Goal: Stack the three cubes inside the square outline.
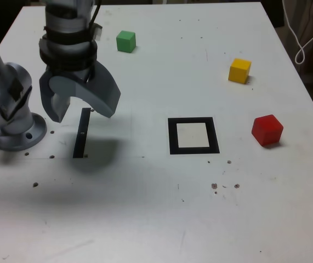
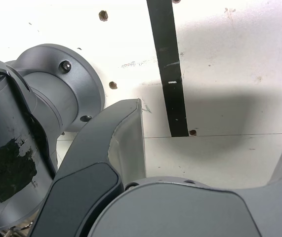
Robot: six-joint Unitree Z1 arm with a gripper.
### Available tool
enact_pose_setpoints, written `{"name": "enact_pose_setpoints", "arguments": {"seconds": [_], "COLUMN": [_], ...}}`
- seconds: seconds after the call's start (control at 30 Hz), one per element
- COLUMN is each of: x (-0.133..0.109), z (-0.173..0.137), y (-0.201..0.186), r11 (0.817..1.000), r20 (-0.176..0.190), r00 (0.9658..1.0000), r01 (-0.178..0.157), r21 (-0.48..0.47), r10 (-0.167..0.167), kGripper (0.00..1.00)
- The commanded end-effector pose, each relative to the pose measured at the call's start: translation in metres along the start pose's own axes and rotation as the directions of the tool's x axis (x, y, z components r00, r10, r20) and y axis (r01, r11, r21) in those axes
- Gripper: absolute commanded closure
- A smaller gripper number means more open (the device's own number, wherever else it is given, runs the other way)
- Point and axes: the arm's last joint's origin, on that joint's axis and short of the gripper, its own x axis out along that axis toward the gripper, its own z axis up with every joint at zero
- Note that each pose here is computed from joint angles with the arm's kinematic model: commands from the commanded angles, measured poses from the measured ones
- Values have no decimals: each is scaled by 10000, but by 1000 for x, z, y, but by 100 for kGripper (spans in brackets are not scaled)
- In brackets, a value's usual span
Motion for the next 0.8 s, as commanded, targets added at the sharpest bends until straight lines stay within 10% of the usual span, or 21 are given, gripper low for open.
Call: {"name": "enact_pose_setpoints", "arguments": {"seconds": [0.0, 0.77], "x": [0, -7], "z": [-1, -2], "y": [0, -1], "r11": [10000, 9990], "r20": [-31, 122], "r00": [10000, 9997], "r01": [-19, 200], "r21": [-32, -400], "r10": [19, -195], "kGripper": [1, 1]}}
